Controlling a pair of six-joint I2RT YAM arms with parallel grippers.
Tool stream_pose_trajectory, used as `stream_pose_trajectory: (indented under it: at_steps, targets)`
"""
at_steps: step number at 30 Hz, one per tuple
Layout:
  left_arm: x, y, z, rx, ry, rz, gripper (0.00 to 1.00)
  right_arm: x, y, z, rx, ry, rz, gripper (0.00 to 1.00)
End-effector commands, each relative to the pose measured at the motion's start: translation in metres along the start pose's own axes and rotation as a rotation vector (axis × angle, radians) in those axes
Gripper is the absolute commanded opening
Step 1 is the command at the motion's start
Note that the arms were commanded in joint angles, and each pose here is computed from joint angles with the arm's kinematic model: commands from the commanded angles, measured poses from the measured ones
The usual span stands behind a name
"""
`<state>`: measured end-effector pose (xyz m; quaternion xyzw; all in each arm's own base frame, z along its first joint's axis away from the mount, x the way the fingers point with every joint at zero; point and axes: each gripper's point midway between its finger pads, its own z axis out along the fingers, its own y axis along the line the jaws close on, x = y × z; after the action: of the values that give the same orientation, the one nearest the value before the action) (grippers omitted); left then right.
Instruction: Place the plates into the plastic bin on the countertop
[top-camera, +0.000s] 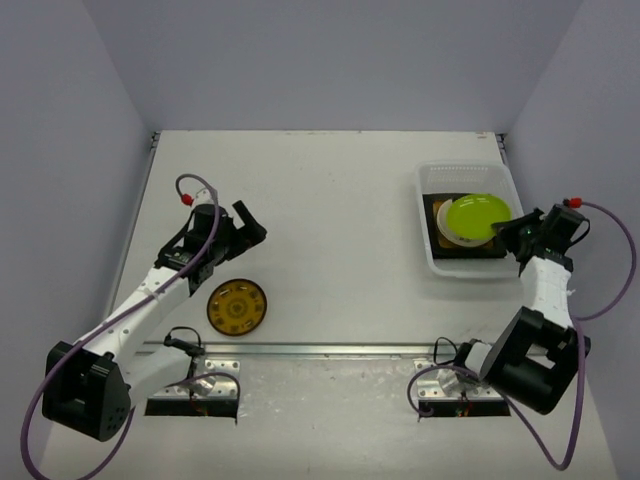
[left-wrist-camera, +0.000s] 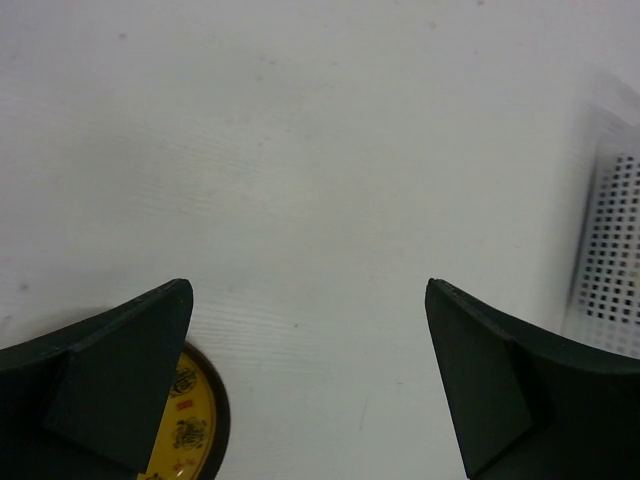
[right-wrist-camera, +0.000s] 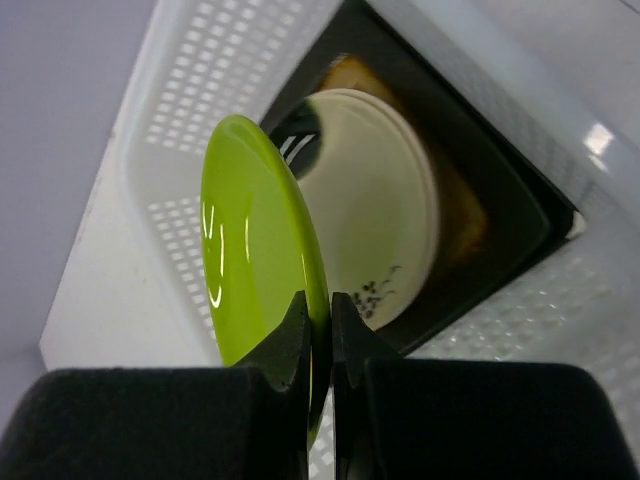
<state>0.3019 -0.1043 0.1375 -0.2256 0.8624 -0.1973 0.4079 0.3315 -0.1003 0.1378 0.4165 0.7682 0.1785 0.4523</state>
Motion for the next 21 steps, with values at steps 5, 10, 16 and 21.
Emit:
stream_pose_trajectory:
  at_steps: [5, 10, 16, 21]
  targets:
    - [0.021, 0.063, -0.003, -0.274, 0.035, 0.035, 1.00, -0.008, -0.027, 0.021, 0.130, 0.009, 0.064, 0.60]
    - [0.031, 0.064, -0.015, -0.246, 0.053, 0.010, 1.00, -0.030, 0.008, 0.015, 0.027, -0.012, 0.029, 0.99]
    - [0.048, 0.065, -0.031, -0.292, 0.125, -0.151, 1.00, -0.001, 0.039, 0.001, -0.058, 0.065, -0.081, 0.99]
    - [0.048, 0.096, -0.047, -0.499, 0.105, -0.194, 1.00, 0.064, 0.114, -0.023, -0.332, 0.223, -0.278, 0.99]
